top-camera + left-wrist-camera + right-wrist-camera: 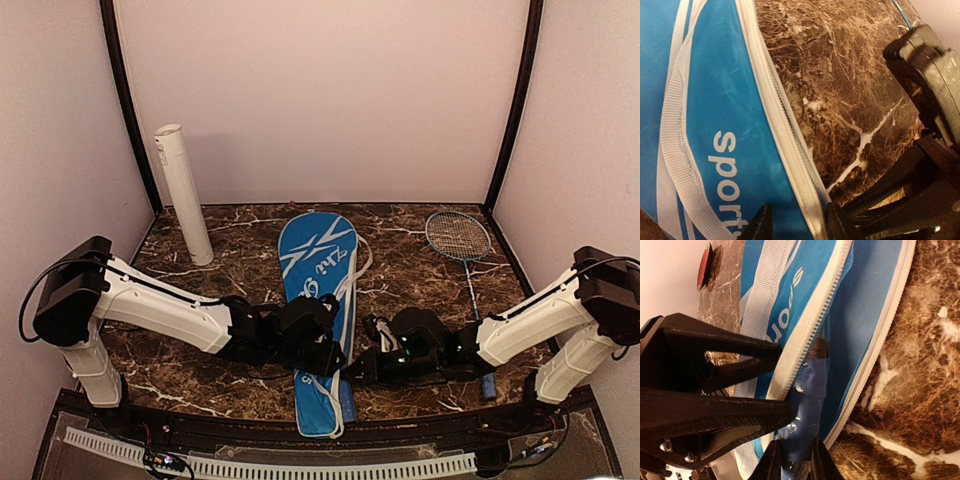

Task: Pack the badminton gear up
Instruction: Adjust the racket in the racket bag.

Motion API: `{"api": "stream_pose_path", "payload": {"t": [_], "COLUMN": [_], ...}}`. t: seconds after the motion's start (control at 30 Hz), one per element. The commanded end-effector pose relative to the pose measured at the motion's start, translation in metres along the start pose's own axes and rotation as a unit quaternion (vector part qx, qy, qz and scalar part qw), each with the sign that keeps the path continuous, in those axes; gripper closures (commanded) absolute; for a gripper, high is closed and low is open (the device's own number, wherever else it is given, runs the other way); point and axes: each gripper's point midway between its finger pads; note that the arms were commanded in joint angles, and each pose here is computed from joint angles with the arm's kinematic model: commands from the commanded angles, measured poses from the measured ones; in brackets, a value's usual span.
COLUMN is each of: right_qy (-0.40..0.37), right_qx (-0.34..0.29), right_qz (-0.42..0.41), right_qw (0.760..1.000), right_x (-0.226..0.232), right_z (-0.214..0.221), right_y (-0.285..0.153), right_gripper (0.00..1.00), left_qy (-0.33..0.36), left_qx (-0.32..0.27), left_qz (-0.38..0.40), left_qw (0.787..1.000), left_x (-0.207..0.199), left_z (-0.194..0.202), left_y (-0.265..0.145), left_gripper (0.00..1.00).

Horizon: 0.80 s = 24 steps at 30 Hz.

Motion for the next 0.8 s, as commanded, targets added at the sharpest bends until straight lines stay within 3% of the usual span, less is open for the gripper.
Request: {"api": "stream_pose_path", "payload": {"t": [0.0,0.23,0.77], "right_qy": [-0.010,-0.015,-0.011], "right_qx": [-0.015,-0.034,-0.064], "right_qz": [-0.023,-0.022,-0.021], "right_qw": [1.000,0.999,0.998], "right_x": [0.014,0.017,0.015], "right_z": [-0.009,-0.017,-0.041], "right_y": [0.002,0.004,0.020], "right_gripper": [0.81,0.81,0.82], "left_qy": [0.003,-0.001,-0.018], "left_qx": [0.011,-0.003,-0.048], "left_qz": [-0.010,0.005,0.078], "left_qw": [1.000,1.000,0.996], "left_x": [0.004,-0.002,-0.027], "left_z": [0.007,0.000,-0.021], "left_y": [-0.002,-0.008,-0.032], "left_gripper": [0.70,1.00,1.00]}}
Point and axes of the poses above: each gripper's point midway between its finger pads, its own y axis out along the fingers, its own x axis along the line the jaws close on, z = x × y, and after that the axes turned 11 degrees about y, right-handed
